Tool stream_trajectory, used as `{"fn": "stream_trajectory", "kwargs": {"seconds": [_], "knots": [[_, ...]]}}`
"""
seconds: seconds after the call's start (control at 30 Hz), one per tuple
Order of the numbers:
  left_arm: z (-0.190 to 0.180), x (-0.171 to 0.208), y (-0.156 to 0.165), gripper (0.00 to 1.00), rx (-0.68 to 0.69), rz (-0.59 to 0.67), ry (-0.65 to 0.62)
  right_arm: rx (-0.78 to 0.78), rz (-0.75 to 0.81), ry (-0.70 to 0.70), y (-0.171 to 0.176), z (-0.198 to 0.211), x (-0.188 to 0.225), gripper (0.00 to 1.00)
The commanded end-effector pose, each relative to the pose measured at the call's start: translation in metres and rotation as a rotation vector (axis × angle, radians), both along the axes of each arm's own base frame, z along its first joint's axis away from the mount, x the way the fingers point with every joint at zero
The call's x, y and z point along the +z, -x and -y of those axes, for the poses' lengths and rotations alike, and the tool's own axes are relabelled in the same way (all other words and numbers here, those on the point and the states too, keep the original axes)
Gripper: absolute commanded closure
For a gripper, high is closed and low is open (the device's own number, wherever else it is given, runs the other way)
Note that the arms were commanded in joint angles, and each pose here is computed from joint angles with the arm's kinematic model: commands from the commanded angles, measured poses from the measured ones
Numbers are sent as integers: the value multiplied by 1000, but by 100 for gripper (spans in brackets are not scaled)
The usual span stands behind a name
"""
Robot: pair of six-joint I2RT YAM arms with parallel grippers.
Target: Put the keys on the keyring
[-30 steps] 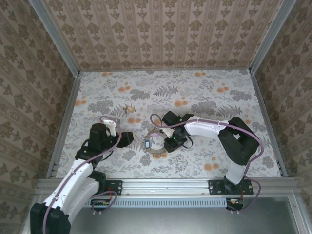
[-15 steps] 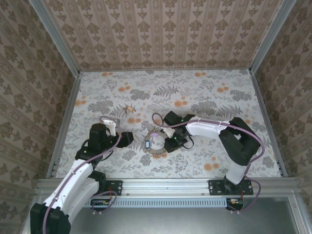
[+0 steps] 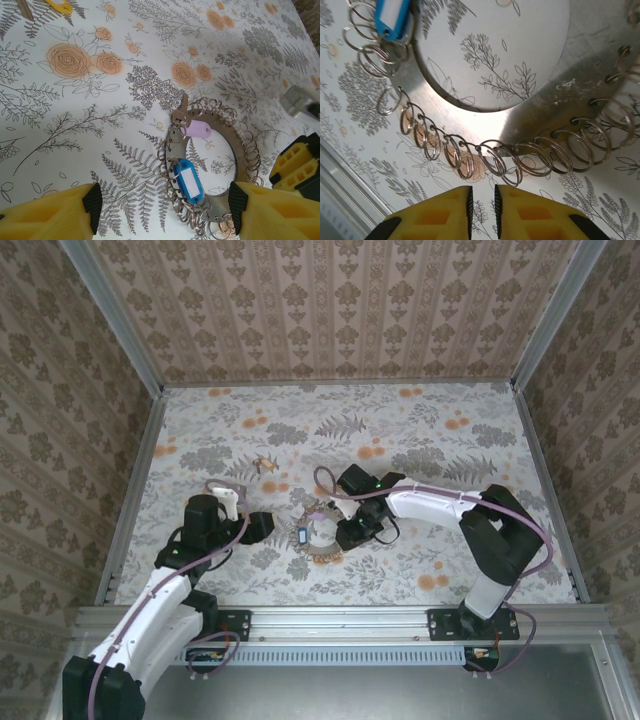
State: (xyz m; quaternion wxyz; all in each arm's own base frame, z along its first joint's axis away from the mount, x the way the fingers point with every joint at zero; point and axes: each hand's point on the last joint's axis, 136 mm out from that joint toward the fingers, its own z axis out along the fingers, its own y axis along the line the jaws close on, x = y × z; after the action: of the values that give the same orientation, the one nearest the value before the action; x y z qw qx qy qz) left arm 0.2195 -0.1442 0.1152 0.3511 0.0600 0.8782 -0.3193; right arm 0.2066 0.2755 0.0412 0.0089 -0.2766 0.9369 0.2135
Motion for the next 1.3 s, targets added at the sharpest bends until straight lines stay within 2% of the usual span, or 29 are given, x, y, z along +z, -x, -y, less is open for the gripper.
{"fn": "stream_trajectory", "kwargs": {"seconds": [0.0, 0.4, 0.8, 0.93, 1.07, 1.27], "knots": [[0, -1, 2, 30, 5, -10, 16, 6, -25, -3, 1, -7, -4, 78], [-1, -4, 3, 30, 7, -17, 17, 28, -17, 21, -6, -8, -11, 71], [0, -5, 4, 29, 10, -24, 22, 24, -40, 21, -1, -7, -17, 69], [0, -5, 4, 29, 10, -21, 23, 46, -53, 1, 4, -10, -17, 70], [0, -5, 4, 29, 9, -22, 23, 63, -51, -24, 6, -12, -15, 75], [0, -5, 4, 29, 11, -22, 23, 77, -59, -92, 11, -19, -5, 75]]}}
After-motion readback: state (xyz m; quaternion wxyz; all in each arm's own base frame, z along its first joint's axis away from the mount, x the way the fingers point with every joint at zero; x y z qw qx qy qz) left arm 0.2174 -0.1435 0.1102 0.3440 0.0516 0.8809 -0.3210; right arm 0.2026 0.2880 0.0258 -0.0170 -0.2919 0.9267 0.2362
